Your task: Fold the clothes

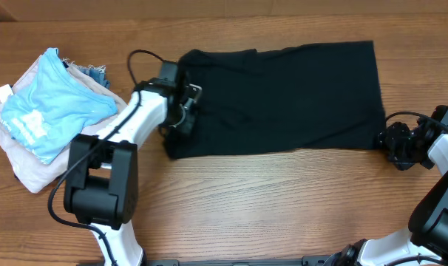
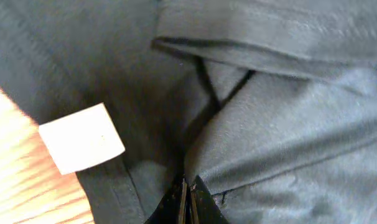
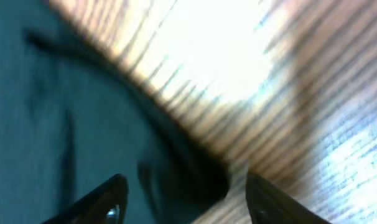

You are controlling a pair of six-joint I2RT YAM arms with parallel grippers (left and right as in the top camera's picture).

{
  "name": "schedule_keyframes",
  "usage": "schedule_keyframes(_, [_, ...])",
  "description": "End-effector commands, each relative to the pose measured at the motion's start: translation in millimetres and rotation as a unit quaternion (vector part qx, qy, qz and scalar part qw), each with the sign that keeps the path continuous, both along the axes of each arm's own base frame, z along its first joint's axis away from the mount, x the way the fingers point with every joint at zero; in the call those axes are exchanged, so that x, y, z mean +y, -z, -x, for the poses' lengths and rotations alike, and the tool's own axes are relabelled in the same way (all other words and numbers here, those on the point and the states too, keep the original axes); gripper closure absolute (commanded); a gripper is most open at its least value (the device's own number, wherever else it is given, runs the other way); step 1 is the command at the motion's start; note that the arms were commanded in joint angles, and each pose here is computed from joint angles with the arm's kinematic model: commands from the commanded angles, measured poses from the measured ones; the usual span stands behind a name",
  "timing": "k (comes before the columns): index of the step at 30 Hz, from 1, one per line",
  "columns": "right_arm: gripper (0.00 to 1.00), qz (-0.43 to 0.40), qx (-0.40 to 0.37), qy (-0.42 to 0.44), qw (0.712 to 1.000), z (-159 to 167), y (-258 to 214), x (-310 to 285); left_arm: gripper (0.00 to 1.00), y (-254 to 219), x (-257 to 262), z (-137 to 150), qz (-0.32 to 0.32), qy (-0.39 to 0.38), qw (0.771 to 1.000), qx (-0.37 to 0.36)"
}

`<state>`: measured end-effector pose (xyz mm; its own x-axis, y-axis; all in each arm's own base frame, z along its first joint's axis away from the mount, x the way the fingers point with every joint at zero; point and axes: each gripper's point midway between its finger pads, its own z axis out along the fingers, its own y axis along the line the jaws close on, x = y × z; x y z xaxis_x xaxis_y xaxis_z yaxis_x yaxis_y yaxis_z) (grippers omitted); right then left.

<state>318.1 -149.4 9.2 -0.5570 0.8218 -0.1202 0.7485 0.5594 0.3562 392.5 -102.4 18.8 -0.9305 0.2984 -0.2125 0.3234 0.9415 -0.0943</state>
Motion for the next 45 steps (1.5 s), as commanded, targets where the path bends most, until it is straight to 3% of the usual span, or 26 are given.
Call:
schedule_keyframes(1, [0.36,-0.011,0.022,-0.002,1.000,8,5,6,0.96,-7,23,-18,-0.001,-0.049,0.999,-0.020])
schedule_keyframes(2, [0.37,-0.014,0.025,-0.002,1.000,10,6,8,0.96,-8,20,-19,0.009,-0.046,0.999,-0.020])
schedule_keyframes(4, [0.50,-0.034,0.018,-0.009,0.999,8,4,16,0.96,-9,16,-21,0.015,-0.042,0.999,-0.025])
schedule_keyframes(9, [0.56,-0.051,0.043,-0.070,0.995,15,6,48,0.96,-10,13,-23,0.016,-0.038,0.999,-0.030])
schedule_keyframes(10, [0.61,-0.049,0.044,-0.077,0.995,13,6,52,0.96,-10,12,-23,0.016,-0.038,0.999,-0.030])
schedule_keyframes(11, [0.73,-0.045,0.045,-0.081,0.995,12,6,53,0.96,-10,12,-23,0.016,-0.038,0.999,-0.031])
schedule_keyframes(16, [0.96,-0.012,0.091,-0.051,0.994,27,12,40,0.96,-10,13,-24,0.016,-0.039,0.999,-0.032])
schedule_keyframes(20, [0.96,0.049,0.136,-0.001,0.990,43,16,11,0.96,-9,28,-28,-0.001,-0.071,0.997,-0.036])
schedule_keyframes(31, [0.94,0.062,0.155,0.010,0.986,50,17,6,0.96,-26,42,-51,-0.012,-0.109,0.991,-0.073])
schedule_keyframes(33, [0.78,0.040,0.138,0.005,0.990,43,15,13,0.74,-32,41,-54,-0.010,-0.107,0.991,-0.075])
schedule_keyframes(35, [0.72,0.002,0.086,-0.040,0.996,23,5,27,0.60,-36,38,-53,-0.012,-0.093,0.993,-0.072])
schedule_keyframes(38, [0.65,0.005,0.056,-0.045,0.997,7,-26,23,0.54,-35,39,-46,-0.016,-0.088,0.994,-0.057])
schedule_keyframes(42, [0.60,0.055,0.071,0.012,0.996,7,-74,-2,0.55,-33,38,-39,-0.016,-0.082,0.996,-0.042])
schedule_keyframes(45, [0.55,0.048,0.019,-0.025,0.998,-16,-95,4,0.50,-36,12,-35,0.038,-0.026,0.998,-0.038])
